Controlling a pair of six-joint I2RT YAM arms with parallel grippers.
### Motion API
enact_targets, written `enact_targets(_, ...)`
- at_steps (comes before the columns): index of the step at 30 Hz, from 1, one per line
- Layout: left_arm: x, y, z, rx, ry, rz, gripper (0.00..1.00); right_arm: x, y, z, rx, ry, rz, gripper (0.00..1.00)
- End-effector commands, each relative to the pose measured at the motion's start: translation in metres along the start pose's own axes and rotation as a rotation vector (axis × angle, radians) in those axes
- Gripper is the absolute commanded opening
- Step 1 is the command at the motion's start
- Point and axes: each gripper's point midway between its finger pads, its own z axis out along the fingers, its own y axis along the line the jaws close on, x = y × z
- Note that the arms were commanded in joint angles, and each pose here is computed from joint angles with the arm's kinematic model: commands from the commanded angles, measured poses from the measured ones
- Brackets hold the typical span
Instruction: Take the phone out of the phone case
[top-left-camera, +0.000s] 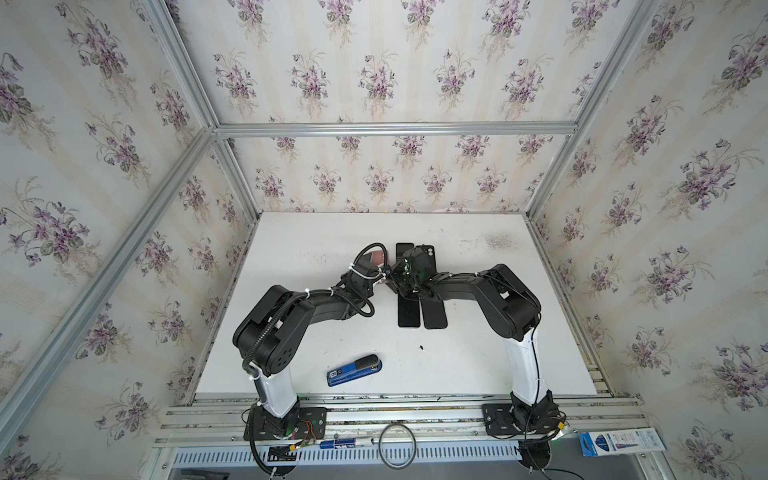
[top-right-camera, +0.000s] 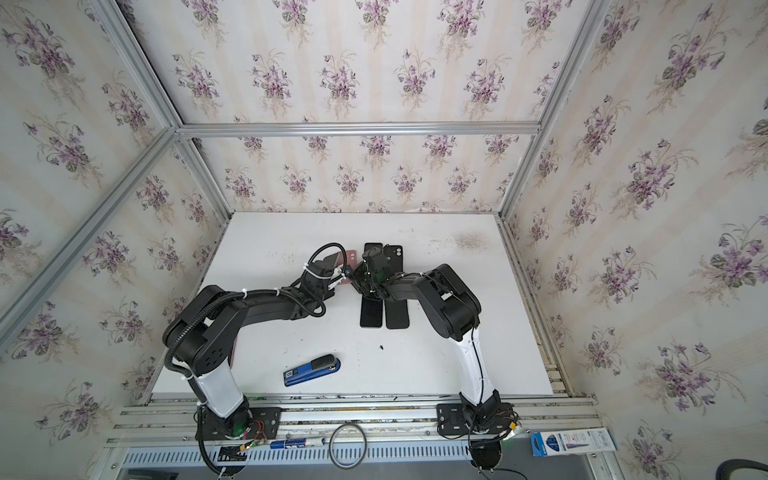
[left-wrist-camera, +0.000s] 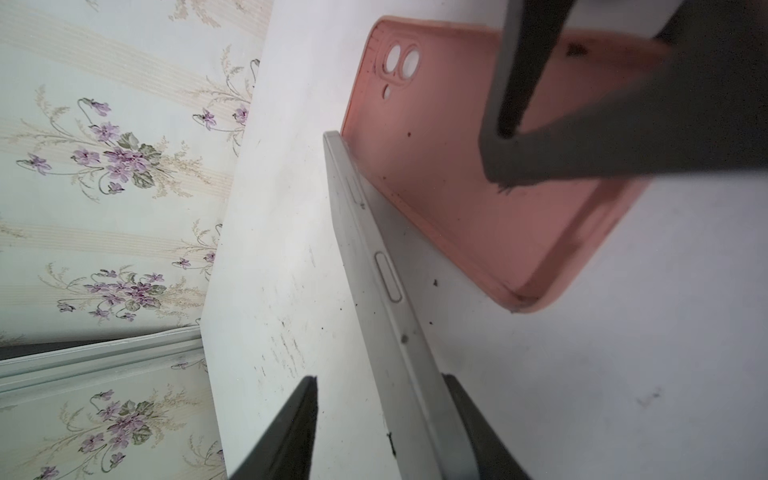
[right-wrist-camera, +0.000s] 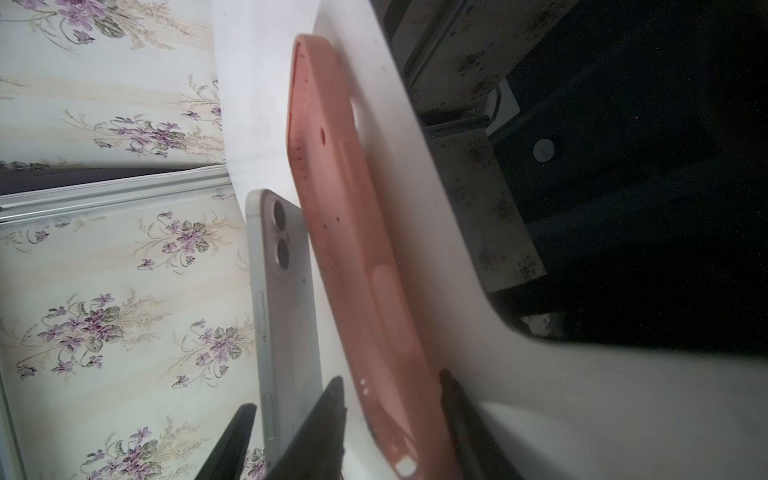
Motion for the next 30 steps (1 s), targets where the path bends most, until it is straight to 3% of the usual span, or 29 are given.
enact_targets(1,0.003,0.000,0.003,0.003,0.029,-0.003,0.61,-0.002,0.008,-0.006,-0.031,-0.019,0.010,0.60)
enact_targets(3,0.005,0.005,0.005,-0.017,0.063,-0.016,0.66,-0.003,0.008,-0.013,-0.029,-0.033,0.003,0.70)
enact_targets(5,0.005,0.012,0.004,-0.023,0.073,-0.040,0.83,-0.003,0.008,-0.018,-0.027,-0.035,0.000,0.72)
enact_targets(9,0.000,0.028,-0.009,-0.002,0.075,-0.122,0.90,0.001,0.011,-0.027,-0.027,-0.030,-0.020,0.81)
enact_targets(10,-0.003,0.031,-0.013,0.013,0.067,-0.143,0.99,0.000,0.012,-0.028,-0.033,-0.034,-0.023,0.82)
enact_targets(14,-0.008,0.051,-0.030,0.074,0.066,-0.273,1.00,0.004,0.018,-0.034,-0.054,-0.023,-0.036,0.92)
enact_targets(19,0.002,0.093,-0.052,0.177,0.075,-0.611,1.00,0.009,0.022,-0.047,-0.034,-0.012,-0.131,0.93)
enact_targets(23,0.011,0.135,-0.088,0.249,0.042,-0.945,1.00,0.018,0.027,-0.049,-0.057,0.023,-0.177,0.93)
enact_targets(27,0.068,0.158,-0.116,0.204,0.143,-1.228,1.00,0.029,0.059,-0.067,-0.149,0.040,-0.300,0.94)
enact_targets(30,0.113,0.148,-0.134,0.226,0.239,-1.400,1.00,0.038,0.079,-0.095,-0.166,0.031,-0.458,0.99)
